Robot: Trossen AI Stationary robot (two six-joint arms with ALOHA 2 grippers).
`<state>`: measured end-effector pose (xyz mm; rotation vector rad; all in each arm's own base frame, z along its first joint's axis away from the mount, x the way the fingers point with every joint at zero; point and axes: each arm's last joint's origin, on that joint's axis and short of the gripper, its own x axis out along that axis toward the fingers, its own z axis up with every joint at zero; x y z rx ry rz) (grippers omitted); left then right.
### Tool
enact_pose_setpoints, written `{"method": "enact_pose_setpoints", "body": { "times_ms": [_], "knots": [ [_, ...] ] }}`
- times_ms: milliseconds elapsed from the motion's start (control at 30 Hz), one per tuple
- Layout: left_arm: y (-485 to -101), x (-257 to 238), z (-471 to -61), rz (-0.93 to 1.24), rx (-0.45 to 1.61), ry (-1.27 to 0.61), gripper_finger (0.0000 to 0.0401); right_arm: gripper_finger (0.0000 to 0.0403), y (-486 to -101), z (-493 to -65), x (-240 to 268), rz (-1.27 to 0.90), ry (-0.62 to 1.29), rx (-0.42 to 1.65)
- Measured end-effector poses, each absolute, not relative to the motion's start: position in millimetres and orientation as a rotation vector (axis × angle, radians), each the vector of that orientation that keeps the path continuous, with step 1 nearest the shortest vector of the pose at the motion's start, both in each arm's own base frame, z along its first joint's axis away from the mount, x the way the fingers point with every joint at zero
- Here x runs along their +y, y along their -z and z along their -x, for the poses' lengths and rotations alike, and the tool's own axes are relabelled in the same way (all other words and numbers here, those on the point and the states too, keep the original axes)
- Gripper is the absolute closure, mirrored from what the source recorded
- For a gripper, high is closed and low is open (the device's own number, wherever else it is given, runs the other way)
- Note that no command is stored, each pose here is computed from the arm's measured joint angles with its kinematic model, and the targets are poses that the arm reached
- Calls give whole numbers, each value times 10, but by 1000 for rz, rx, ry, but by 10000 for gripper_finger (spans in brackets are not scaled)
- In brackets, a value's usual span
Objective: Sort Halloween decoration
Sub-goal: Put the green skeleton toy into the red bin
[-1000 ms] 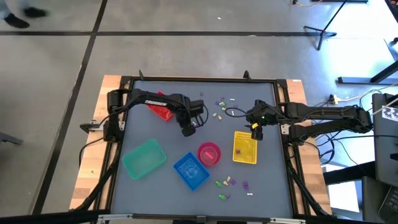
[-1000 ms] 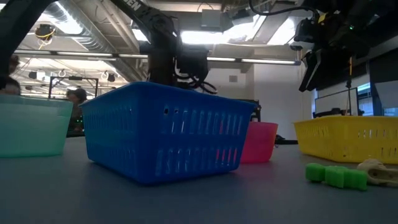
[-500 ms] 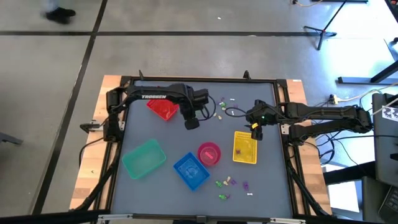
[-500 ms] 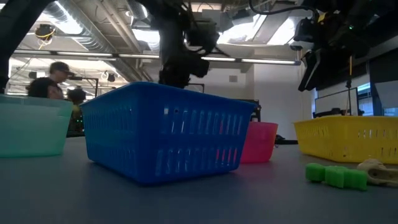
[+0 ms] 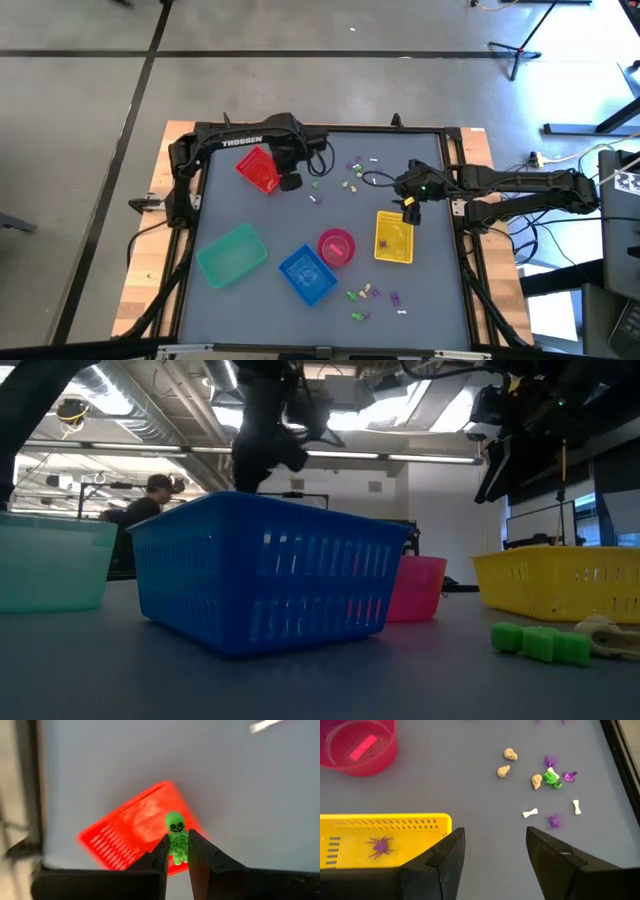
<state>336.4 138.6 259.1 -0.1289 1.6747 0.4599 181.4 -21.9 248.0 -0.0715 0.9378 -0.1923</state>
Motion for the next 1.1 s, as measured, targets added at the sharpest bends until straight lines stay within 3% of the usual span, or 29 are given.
{"method": "enact_pose_setpoints", "body": {
  "times_ms": [567,1100],
  "knots": [
    [-2102,1591,-3003,246,1884,-533,371,192,-2483,-1817,-220,72,192,934],
    [-2001,1560,-2944,251,1930,-525,371,192,-2483,-1817,-220,72,192,934]
  ]
}}
